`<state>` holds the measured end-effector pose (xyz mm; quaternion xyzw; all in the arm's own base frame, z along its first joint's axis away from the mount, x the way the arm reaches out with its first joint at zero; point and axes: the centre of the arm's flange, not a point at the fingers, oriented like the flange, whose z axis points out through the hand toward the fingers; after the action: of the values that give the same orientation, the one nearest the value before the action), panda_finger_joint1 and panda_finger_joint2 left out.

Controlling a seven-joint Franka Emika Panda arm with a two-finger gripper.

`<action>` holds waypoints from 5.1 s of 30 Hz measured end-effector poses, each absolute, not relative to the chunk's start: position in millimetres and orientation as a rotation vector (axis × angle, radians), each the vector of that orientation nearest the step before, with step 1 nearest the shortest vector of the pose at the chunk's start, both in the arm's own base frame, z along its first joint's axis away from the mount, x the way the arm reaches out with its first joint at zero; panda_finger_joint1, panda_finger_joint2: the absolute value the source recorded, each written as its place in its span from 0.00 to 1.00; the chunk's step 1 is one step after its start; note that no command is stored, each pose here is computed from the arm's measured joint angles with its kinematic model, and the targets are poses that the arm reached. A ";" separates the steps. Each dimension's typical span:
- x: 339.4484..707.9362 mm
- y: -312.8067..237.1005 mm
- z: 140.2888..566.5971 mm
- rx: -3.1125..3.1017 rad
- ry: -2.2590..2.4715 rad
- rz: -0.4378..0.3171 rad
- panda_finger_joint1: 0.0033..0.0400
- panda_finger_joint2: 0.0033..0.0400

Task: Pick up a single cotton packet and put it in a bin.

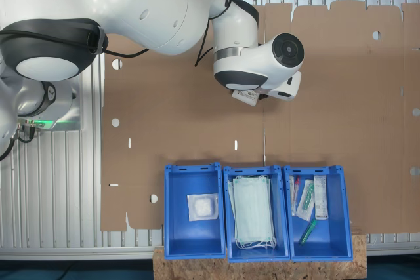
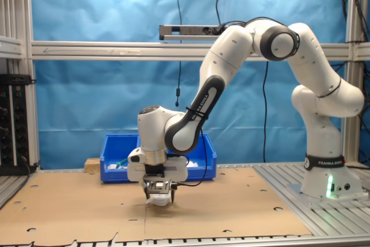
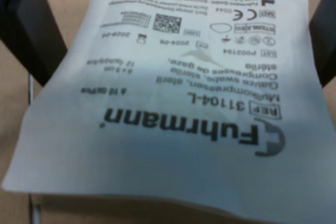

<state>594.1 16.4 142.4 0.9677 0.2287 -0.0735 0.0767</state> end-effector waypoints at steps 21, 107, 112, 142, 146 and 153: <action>594.7 15.3 142.2 2.906 0.675 -0.210 1.00 1.00; 595.9 15.6 143.3 2.906 0.674 -0.203 0.11 0.11; 596.0 15.7 143.8 2.907 0.674 -0.202 0.11 0.11; 597.2 30.0 324.6 3.065 0.682 -0.041 0.11 0.11; 589.6 27.4 350.2 3.070 0.698 -0.011 0.11 0.11; 566.2 17.1 379.6 3.020 0.770 -0.037 0.11 0.11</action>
<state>566.2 17.1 379.6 0.9689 0.2469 -0.0119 0.0125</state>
